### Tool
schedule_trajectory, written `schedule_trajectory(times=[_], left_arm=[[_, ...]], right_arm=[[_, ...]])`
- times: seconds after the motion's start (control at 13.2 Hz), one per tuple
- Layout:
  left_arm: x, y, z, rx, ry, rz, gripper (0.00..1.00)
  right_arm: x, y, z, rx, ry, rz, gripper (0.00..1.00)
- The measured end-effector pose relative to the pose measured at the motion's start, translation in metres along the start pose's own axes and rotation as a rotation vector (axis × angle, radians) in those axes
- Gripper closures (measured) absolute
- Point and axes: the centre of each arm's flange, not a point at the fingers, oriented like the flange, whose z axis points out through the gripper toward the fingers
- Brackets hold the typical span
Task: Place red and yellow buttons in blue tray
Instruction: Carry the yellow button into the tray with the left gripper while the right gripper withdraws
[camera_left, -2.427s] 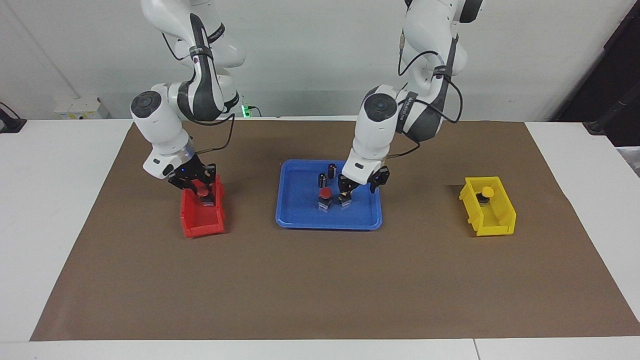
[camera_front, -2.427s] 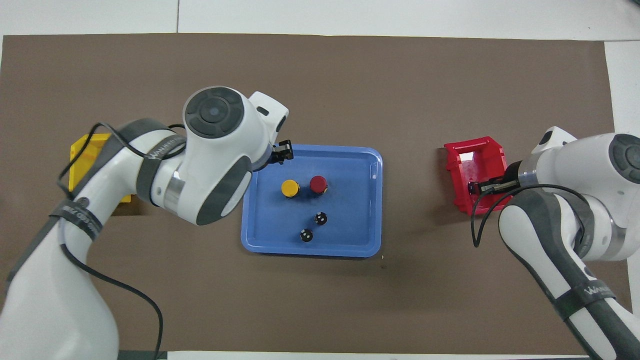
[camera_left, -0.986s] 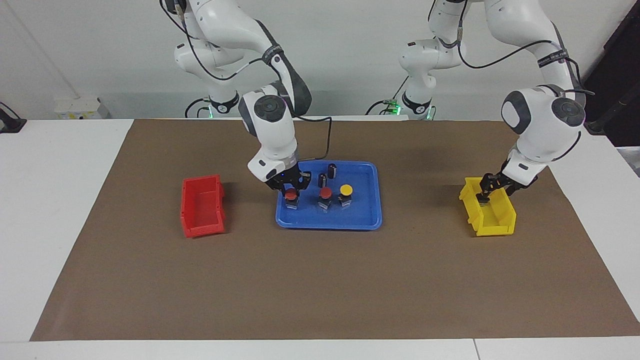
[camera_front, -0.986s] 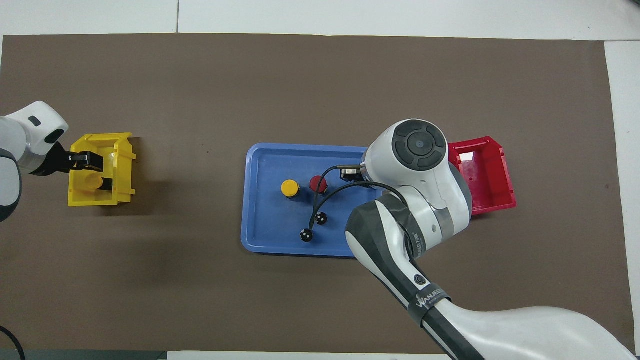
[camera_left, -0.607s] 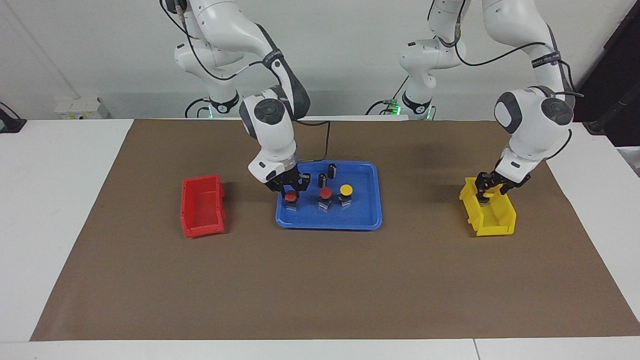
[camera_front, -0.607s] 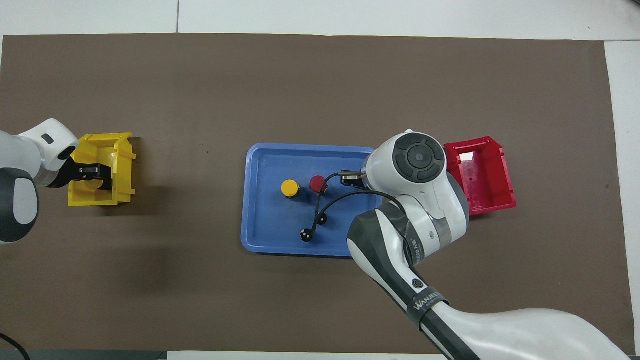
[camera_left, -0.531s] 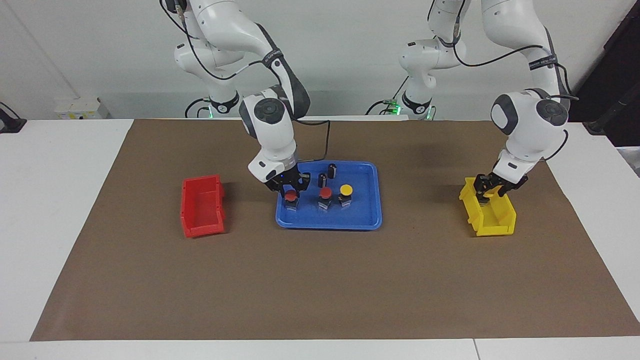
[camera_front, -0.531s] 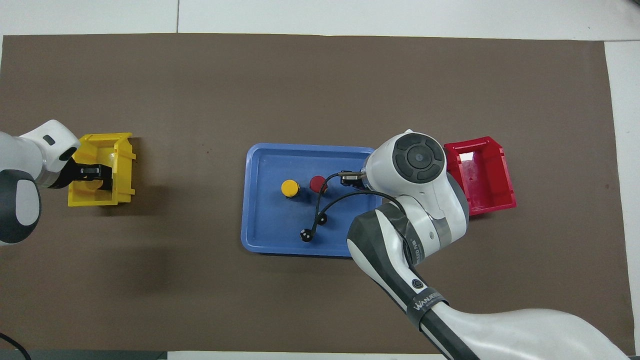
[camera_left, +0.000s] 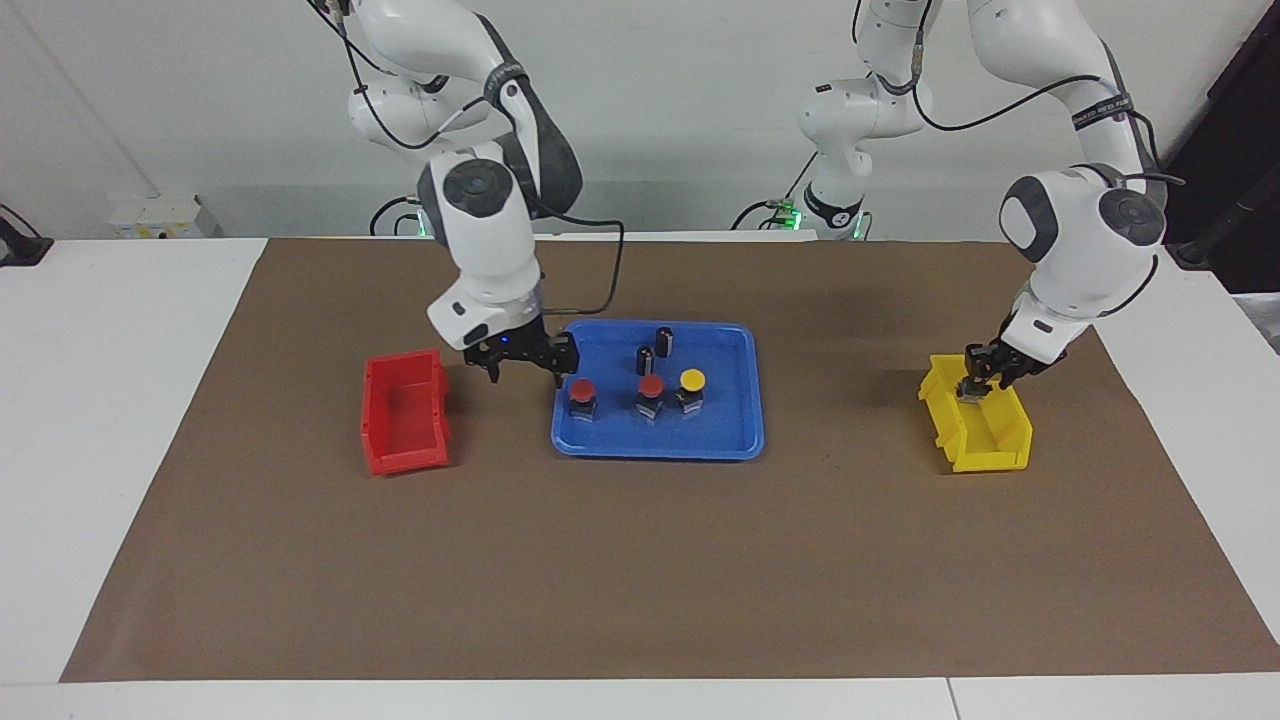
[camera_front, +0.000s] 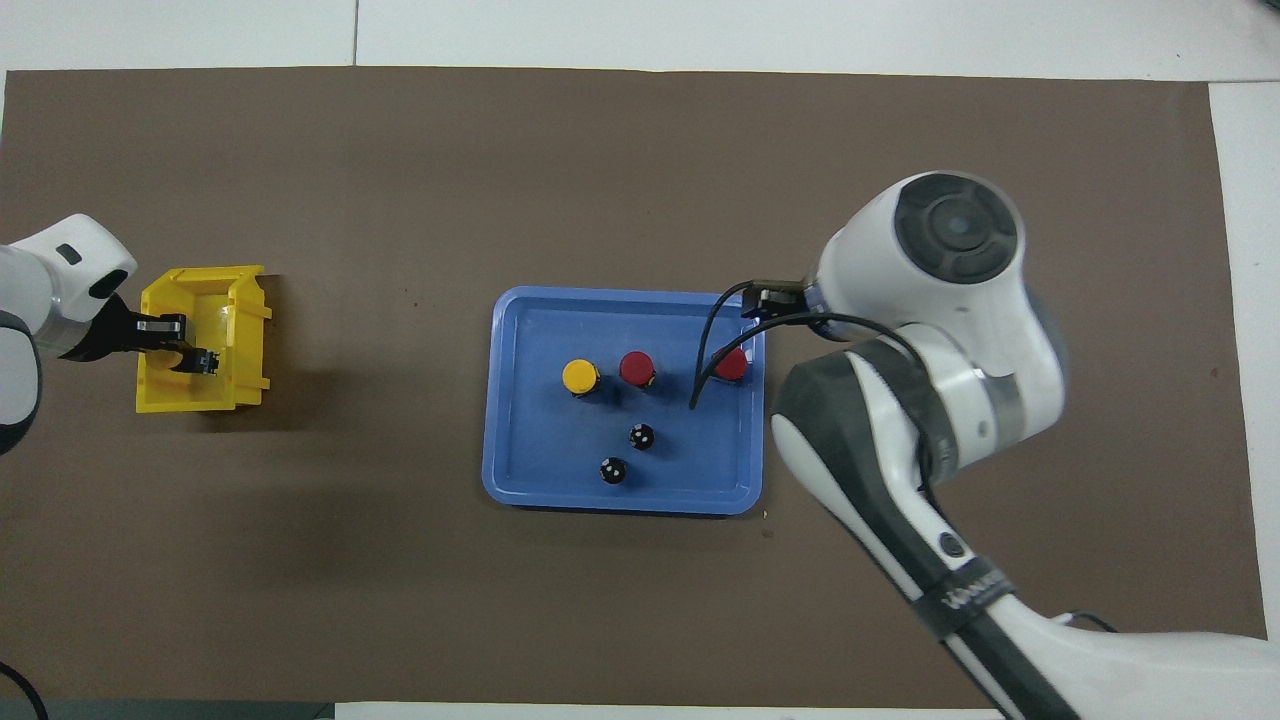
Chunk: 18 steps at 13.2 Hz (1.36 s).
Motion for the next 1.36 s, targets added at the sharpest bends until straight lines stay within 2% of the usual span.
schedule_trajectory(times=[0.23, 0.38, 0.53, 0.68, 0.83, 1.21, 1.36], left_arm=[[0.01, 0.034, -0.047, 0.002, -0.029, -0.041, 0.6], [0.015, 0.114, -0.063, 0.005, -0.006, -0.132, 0.6], [0.001, 0.222, -0.058, -0.01, 0.0, -0.159, 0.6], [-0.022, 0.311, -0.047, -0.029, 0.012, -0.142, 0.6], [-0.036, 0.358, -0.03, -0.032, 0.016, -0.126, 0.6], [-0.052, 0.393, 0.03, -0.023, -0.005, -0.099, 0.6], [-0.055, 0.398, 0.039, -0.02, -0.008, -0.097, 0.6]], right_arm=[[-0.007, 0.083, -0.087, -0.014, -0.013, 0.016, 0.0], [-0.018, 0.125, -0.136, -0.027, -0.047, 0.004, 0.0], [-0.018, 0.156, -0.16, -0.026, -0.055, -0.018, 0.0], [-0.008, 0.186, -0.156, -0.024, -0.063, -0.033, 0.0], [-0.001, 0.197, -0.142, -0.024, -0.079, -0.048, 0.0], [-0.002, 0.208, -0.131, -0.023, -0.095, -0.086, 0.0], [-0.004, 0.208, -0.132, -0.023, -0.094, -0.088, 0.0]])
